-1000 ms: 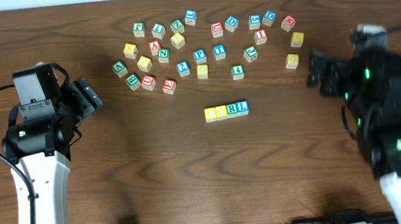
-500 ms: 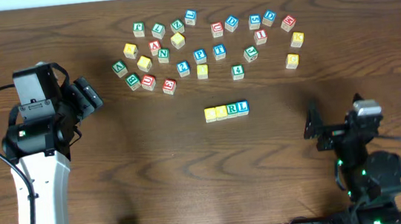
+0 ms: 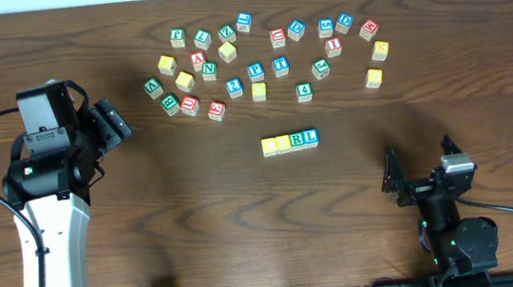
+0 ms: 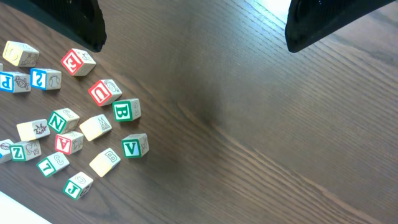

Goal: Spell out CORL

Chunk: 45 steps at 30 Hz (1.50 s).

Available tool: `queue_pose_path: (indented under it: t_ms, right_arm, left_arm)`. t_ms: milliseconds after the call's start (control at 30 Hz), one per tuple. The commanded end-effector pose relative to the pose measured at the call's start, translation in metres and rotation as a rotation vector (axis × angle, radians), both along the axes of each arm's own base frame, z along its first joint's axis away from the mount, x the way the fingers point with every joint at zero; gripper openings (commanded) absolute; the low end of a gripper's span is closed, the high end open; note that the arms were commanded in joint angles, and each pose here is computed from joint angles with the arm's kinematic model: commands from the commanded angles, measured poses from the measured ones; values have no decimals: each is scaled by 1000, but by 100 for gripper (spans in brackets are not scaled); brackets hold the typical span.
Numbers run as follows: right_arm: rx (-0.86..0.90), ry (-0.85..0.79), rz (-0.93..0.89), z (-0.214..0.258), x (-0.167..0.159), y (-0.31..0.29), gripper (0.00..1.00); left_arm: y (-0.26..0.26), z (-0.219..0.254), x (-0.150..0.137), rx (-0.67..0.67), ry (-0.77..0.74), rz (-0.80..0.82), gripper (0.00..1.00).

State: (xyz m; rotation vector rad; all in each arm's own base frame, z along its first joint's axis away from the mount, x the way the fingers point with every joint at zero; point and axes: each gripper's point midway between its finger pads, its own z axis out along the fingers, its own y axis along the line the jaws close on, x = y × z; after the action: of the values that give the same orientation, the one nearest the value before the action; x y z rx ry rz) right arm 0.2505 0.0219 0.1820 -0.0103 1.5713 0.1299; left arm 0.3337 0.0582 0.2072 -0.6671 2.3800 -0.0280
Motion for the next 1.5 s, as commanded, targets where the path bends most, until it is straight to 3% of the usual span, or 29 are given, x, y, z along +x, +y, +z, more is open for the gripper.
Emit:
queue_pose_path:
  t_ms: [0,167,1267,1467]
  right_arm:
    - [-14,3,19,-7,-2,3,99]
    - [-19,78,28,-27,-6,4,99]
    - [-19,75,36,-26,-6,6,99]
    - [-19,75,36,-26,-6,6,99]
  left_arm:
    - [4,8,3,14,-16,11,91]
    - [4,8,3,14,-16,11,91]
    - [4,9,3,14,-18,11,91]
    - [2,26,-15,25,-84,11,91]
